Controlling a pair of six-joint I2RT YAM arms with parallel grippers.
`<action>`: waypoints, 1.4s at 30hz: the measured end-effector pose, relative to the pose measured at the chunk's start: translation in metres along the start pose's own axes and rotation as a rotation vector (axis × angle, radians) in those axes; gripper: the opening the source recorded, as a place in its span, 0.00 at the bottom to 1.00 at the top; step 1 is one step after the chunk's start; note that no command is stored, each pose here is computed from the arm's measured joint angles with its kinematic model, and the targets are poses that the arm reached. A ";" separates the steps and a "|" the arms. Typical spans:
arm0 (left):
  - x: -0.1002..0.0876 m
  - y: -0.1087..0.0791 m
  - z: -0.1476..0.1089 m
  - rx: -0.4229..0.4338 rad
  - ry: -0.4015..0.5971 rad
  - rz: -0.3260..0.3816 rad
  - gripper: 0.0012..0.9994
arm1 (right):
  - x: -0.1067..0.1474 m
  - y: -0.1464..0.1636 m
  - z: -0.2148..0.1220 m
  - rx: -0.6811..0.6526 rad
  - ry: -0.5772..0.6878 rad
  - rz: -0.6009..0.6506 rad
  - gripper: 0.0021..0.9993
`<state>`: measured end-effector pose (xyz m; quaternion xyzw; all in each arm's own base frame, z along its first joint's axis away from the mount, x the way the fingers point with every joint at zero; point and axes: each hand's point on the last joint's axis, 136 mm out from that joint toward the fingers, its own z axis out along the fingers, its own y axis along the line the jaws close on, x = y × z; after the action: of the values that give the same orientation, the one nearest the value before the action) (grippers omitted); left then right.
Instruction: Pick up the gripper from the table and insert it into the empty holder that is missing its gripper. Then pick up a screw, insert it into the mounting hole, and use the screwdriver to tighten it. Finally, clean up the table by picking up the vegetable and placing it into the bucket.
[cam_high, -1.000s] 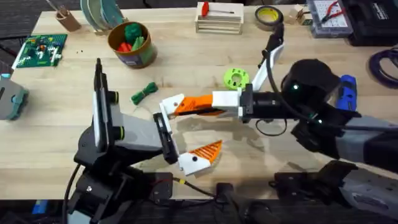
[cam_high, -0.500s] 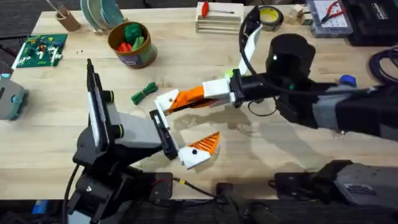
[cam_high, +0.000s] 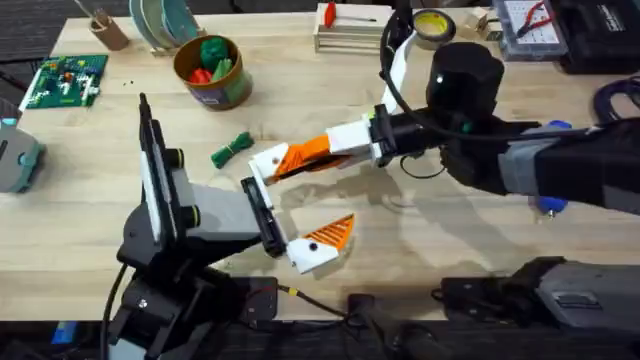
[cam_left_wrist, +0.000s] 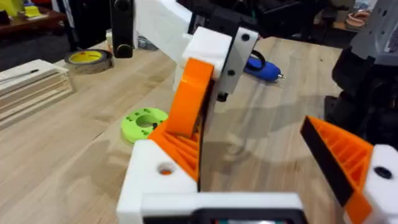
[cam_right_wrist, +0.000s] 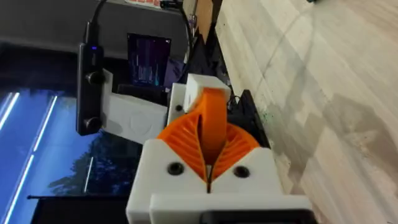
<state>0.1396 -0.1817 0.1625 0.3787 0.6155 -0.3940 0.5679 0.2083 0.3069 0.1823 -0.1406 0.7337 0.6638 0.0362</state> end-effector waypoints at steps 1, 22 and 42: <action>0.000 0.000 0.000 -0.002 0.000 0.000 0.99 | 0.000 0.000 0.001 0.001 0.000 0.000 0.00; 0.000 0.009 -0.001 -0.048 -0.001 -0.009 0.99 | -0.007 -0.003 0.018 0.010 0.008 -0.020 0.00; 0.000 0.016 -0.002 -0.087 -0.002 -0.013 0.99 | -0.017 -0.006 0.026 0.051 -0.064 -0.078 0.00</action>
<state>0.1534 -0.1738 0.1622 0.3491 0.6341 -0.3707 0.5819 0.2227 0.3352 0.1777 -0.1469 0.7429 0.6470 0.0891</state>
